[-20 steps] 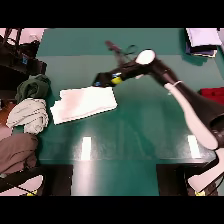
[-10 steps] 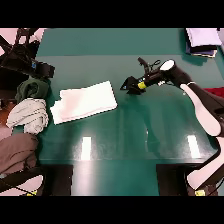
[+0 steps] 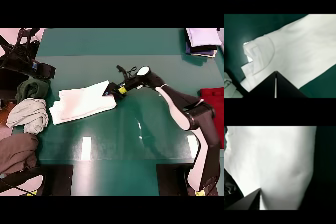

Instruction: Fold the shirts.

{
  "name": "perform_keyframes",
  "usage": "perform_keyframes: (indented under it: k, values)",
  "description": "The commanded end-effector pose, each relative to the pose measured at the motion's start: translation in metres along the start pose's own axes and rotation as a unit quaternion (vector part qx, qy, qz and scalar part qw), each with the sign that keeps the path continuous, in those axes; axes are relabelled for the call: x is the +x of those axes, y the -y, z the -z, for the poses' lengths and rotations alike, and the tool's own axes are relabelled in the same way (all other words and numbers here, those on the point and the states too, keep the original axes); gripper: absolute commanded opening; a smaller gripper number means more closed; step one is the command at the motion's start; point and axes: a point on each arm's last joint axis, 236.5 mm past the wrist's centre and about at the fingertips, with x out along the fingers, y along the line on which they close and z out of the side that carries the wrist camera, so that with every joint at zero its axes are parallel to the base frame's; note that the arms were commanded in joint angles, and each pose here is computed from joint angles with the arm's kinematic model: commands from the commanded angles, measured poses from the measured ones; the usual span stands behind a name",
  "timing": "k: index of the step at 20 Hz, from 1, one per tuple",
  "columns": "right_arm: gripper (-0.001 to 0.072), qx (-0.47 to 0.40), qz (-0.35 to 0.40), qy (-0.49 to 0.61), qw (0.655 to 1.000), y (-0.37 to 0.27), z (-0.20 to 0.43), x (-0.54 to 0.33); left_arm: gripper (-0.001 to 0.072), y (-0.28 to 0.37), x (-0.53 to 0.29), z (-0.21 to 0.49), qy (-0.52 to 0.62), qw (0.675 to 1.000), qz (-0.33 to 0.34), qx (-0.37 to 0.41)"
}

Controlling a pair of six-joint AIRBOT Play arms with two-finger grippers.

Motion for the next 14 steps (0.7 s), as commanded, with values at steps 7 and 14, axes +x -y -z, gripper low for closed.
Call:
perform_keyframes:
  k: [7, 14]
  values:
    - [0.0014, -0.080, -0.016, -0.017, 0.997, -0.031, 0.004, -0.012, 0.0029, 0.001, 0.000, 0.013, -0.027, 1.000, 0.003, 0.000]
    - [0.0014, -0.087, 0.143, 0.160, 0.973, 0.011, -0.035, -0.267, 0.0028, 0.002, 0.000, 0.016, -0.034, 0.999, 0.004, -0.001]
